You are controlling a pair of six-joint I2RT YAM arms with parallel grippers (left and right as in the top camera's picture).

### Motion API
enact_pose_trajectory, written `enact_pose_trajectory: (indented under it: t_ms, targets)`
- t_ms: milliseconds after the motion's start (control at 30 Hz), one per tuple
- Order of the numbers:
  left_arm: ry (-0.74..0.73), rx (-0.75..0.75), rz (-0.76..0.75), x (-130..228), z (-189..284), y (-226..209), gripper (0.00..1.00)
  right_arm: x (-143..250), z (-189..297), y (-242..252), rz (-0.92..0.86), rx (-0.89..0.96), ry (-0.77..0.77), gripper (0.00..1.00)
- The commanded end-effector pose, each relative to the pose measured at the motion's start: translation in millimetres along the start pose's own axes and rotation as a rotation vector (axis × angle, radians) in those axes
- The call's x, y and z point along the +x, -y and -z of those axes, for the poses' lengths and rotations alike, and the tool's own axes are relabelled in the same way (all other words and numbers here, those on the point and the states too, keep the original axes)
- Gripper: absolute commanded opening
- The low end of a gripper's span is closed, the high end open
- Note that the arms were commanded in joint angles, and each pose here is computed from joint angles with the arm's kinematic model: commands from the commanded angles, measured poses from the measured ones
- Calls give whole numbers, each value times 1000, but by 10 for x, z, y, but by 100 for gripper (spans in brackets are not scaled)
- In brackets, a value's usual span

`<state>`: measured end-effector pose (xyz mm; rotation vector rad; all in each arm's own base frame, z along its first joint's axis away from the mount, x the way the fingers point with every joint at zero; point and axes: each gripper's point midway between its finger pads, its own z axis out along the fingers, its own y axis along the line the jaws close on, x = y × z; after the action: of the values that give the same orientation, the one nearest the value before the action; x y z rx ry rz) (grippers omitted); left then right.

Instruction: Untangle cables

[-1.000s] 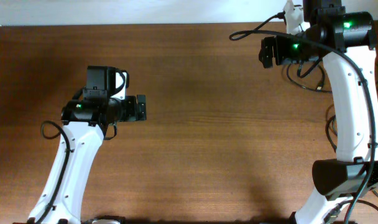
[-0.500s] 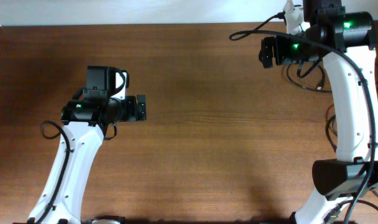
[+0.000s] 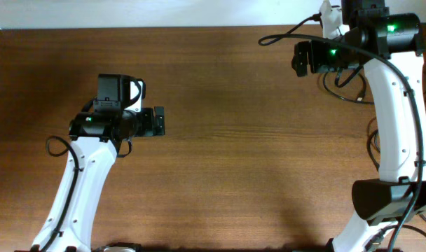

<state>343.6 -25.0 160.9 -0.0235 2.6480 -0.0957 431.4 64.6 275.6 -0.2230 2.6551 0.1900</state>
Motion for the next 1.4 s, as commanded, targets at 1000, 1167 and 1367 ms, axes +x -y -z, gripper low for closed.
enact_pose_trajectory:
  t_ms: [1000,1167,1367]
  targets:
    - [738,217,-37,940,219,304,99,3,-37,16,6,6,-8,99]
    - [891,262,-34,977,304,251,99,3,-37,16,6,6,-8,99]
    - [983,283,-49,916,495,274,99,3,-37,16,6,6,-8,98]
